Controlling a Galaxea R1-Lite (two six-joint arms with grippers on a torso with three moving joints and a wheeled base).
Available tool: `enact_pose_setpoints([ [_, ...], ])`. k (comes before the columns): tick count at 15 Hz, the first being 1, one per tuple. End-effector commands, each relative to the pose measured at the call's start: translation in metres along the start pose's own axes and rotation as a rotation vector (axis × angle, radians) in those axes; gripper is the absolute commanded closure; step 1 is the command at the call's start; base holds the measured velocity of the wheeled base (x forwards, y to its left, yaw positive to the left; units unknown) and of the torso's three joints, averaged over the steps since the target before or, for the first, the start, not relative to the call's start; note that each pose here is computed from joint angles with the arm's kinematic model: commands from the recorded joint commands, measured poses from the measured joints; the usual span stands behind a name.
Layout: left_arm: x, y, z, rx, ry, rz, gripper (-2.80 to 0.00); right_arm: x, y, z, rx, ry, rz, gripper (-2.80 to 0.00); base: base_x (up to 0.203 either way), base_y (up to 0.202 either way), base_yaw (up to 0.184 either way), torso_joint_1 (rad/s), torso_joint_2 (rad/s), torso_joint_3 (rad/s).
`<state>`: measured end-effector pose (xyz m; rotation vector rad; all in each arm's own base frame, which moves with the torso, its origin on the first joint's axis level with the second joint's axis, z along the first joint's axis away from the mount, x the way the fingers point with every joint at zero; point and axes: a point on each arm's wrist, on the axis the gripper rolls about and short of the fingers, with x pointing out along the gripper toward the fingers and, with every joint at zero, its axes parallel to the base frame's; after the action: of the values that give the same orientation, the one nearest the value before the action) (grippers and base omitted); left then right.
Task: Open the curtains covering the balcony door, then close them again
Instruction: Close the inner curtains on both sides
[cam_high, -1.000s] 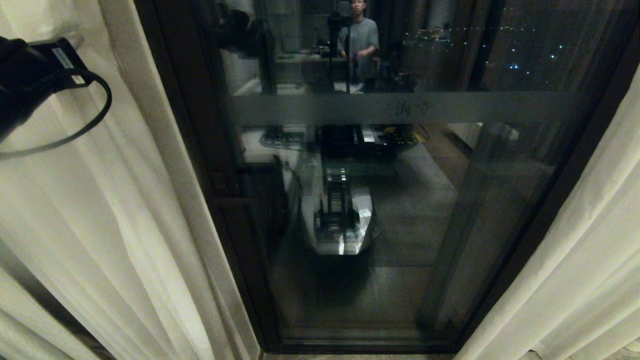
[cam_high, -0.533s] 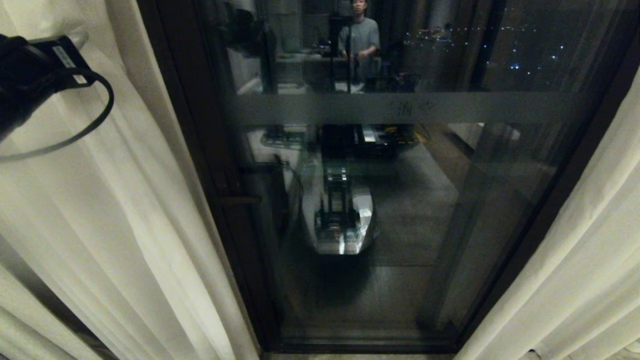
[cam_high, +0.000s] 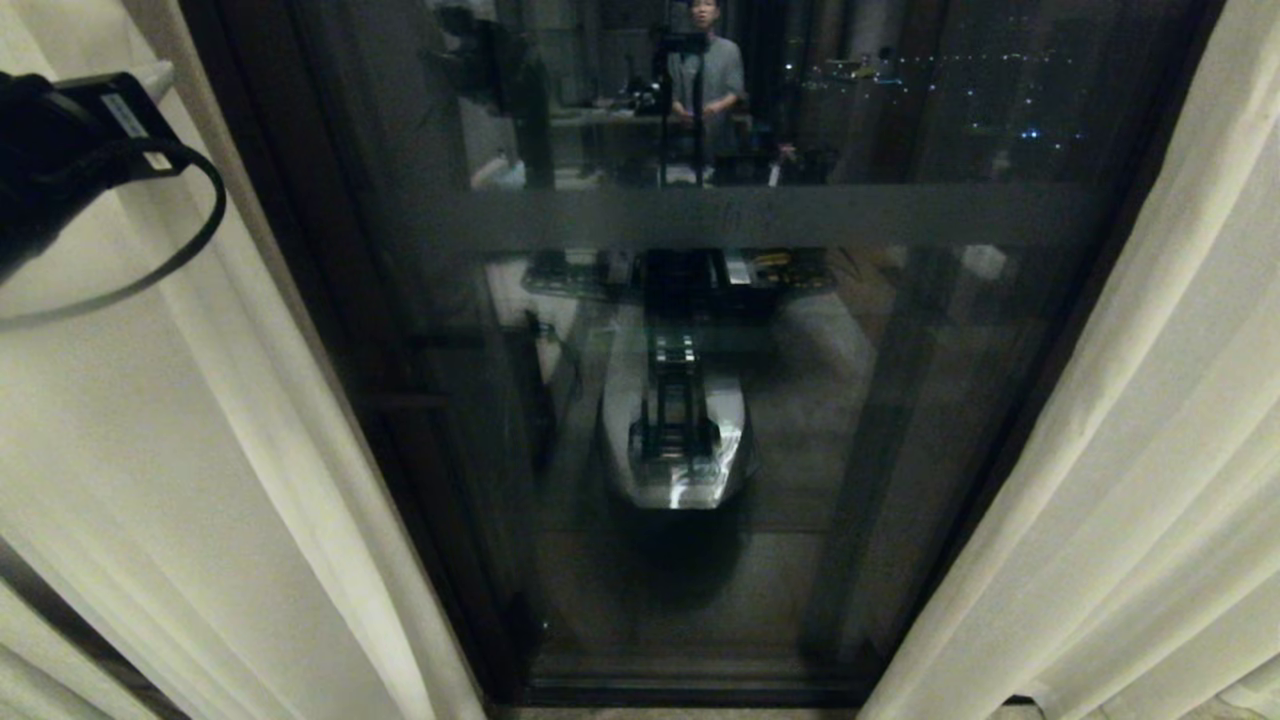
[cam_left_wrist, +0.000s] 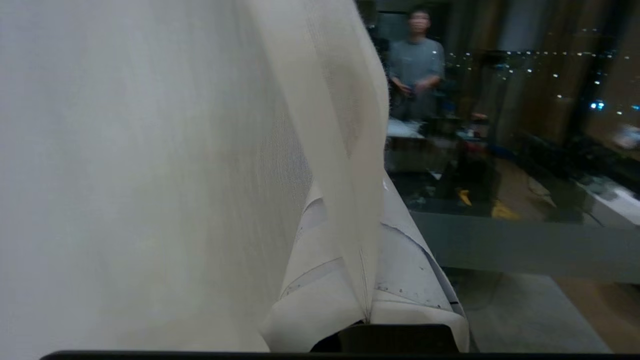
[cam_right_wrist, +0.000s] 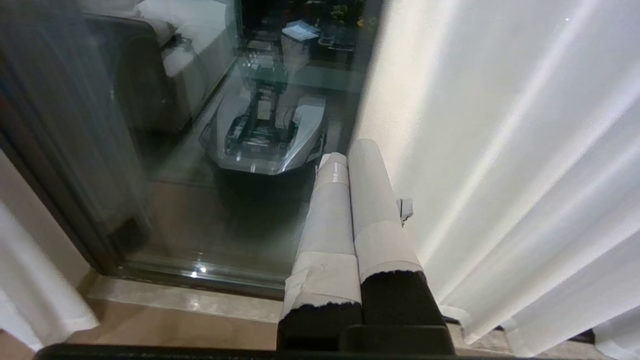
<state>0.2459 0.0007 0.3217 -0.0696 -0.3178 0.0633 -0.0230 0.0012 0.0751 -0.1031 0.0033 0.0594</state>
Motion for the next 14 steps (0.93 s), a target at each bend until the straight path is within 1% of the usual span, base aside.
enact_pose_setpoints([
  [1, -0.0009, 0.0001, -0.0024, -0.001, 0.005, -0.001, 0.00, 0.0001, 0.0000, 0.0000, -0.001, 0.001, 0.002, 0.00, 0.000, -0.191, -0.002, 0.001, 0.00, 0.002],
  [14, 0.0001, -0.0032, -0.0054, -0.004, 0.015, -0.013, 0.00, 0.0001, 0.0000, 0.0000, -0.001, 0.001, 0.002, 0.00, 0.000, -0.191, 0.002, 0.002, 0.00, 0.001],
])
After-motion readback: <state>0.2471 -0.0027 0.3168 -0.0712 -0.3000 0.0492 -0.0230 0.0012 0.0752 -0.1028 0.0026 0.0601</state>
